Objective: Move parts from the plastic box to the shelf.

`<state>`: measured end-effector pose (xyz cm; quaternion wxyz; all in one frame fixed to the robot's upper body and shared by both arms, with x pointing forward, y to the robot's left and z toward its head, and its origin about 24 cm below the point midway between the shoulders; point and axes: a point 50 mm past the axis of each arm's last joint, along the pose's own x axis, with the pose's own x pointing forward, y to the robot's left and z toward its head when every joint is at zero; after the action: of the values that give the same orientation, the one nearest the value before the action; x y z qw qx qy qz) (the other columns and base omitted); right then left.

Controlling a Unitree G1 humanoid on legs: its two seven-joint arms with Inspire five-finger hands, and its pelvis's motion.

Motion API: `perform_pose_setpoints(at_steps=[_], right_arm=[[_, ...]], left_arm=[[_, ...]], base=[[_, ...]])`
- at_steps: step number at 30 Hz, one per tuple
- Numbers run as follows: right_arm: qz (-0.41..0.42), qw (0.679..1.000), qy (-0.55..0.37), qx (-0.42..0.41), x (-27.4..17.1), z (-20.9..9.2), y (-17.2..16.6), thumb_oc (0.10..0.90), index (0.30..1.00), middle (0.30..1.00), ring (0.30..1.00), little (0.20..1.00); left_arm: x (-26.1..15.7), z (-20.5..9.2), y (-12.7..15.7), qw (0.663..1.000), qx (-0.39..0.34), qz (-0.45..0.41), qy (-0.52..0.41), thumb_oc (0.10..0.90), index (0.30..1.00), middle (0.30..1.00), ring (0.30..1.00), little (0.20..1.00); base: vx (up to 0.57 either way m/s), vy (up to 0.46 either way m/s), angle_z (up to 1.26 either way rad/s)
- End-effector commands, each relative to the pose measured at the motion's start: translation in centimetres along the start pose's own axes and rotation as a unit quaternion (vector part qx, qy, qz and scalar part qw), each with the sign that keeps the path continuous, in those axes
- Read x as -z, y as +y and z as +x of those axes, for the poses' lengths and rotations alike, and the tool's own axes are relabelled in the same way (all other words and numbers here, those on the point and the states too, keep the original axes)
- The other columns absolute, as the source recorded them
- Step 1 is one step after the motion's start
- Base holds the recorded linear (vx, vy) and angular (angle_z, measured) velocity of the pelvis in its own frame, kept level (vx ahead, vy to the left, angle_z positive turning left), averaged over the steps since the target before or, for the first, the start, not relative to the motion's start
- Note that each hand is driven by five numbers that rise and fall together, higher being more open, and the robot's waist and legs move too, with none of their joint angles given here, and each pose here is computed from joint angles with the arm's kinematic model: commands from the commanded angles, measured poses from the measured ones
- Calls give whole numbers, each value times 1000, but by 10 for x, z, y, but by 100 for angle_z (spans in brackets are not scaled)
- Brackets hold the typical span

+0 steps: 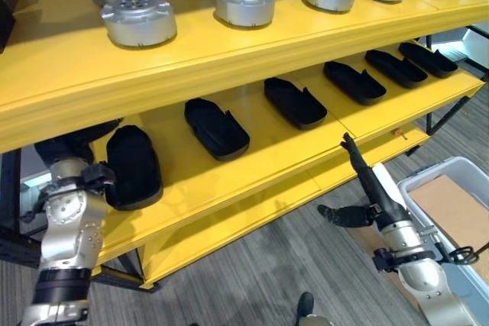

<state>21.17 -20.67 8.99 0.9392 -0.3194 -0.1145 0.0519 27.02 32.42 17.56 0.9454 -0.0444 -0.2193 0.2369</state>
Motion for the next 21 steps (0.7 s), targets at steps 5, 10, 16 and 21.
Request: perform_pose_setpoints(at_steps=[5,10,16,21], right_arm=[[-25,980,-182,70,-62,15,-36,900,1000,1000,1000,1000],[-26,980,-186,70,-63,14,-37,900,1000,1000,1000,1000],[-21,980,-188,63,-64,14,-37,900,1000,1000,1000,1000],[-18,979,-196,57,-66,17,-39,900,1000,1000,1000,1000]], left_arm=[[-83,23,-15,981,34,-65,-182,900,1000,1000,1000,1000],[-84,9,-25,976,74,-68,-191,900,1000,1000,1000,1000],[-65,-14,-28,980,107,-4,-169,900,1000,1000,1000,1000],[-42,-39,-32,973,127,113,-153,900,1000,1000,1000,1000]], base=[[0,-1,1],[0,0,0],[0,0,0],[-6,-7,8]])
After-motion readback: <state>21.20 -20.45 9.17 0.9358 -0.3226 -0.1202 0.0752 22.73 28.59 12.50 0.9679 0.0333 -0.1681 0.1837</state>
